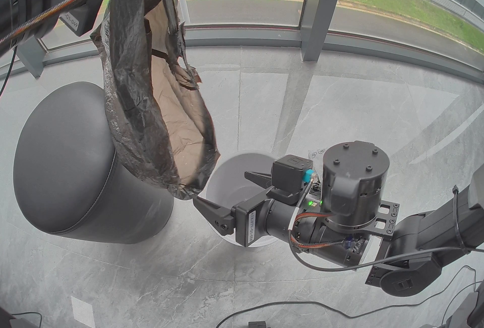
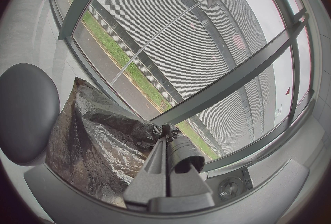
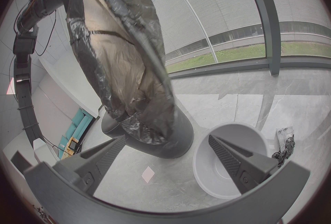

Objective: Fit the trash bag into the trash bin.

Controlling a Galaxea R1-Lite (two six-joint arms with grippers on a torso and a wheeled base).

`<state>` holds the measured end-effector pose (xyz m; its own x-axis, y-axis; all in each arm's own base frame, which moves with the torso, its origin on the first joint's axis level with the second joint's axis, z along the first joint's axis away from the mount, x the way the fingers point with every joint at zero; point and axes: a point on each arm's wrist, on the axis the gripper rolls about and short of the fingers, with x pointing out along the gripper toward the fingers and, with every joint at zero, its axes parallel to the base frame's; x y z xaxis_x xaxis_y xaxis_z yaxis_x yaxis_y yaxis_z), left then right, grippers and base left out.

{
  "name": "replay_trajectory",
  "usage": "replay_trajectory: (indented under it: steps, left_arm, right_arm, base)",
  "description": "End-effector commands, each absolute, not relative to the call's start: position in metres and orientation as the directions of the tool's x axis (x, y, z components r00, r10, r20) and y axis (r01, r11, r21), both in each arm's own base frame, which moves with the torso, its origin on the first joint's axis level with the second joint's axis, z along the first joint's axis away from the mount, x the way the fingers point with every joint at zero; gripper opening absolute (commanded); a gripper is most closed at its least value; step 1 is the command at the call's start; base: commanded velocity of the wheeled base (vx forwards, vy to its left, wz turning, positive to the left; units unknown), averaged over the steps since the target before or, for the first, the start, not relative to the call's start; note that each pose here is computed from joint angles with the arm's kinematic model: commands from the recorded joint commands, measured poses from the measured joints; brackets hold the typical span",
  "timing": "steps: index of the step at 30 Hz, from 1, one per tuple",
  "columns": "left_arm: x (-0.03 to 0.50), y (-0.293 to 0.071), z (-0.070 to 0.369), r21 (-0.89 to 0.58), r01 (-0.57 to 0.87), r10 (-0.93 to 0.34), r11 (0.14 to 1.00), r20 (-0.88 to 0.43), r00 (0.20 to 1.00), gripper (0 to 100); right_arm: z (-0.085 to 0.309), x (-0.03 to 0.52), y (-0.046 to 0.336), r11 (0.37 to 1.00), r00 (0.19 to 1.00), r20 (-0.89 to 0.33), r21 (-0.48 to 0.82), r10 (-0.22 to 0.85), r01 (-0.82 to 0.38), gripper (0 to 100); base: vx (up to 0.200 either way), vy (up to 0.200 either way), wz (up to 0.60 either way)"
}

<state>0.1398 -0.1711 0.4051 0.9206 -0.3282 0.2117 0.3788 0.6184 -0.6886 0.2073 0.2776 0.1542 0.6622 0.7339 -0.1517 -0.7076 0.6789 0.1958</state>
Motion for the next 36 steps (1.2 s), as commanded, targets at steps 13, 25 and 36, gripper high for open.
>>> replay_trajectory:
  steps: [13, 25, 36]
  left_arm:
    - [0.120, -0.181, 0.402, -0.690, 0.434, -0.420, 0.579, 0.204, 0.885, 0]
    - [0.111, -0.180, 0.403, -0.692, 0.457, -0.450, 0.558, 0.210, 0.868, 0]
    - [0.107, -0.180, 0.401, -0.691, 0.467, -0.468, 0.552, 0.207, 0.859, 0]
  right_arm:
    - [0.136, 0.221, 0.291, 0.704, 0.687, -0.156, 0.182, 0.710, -0.687, 100]
    - [0.140, 0.218, 0.295, 0.713, 0.700, -0.139, 0.173, 0.700, -0.679, 100]
    - [0.145, 0.216, 0.299, 0.714, 0.710, -0.086, 0.143, 0.699, -0.685, 100]
  base:
    - [0.000, 0.000, 0.00]
    - [0.000, 0.000, 0.00]
    - [0.000, 0.000, 0.00]
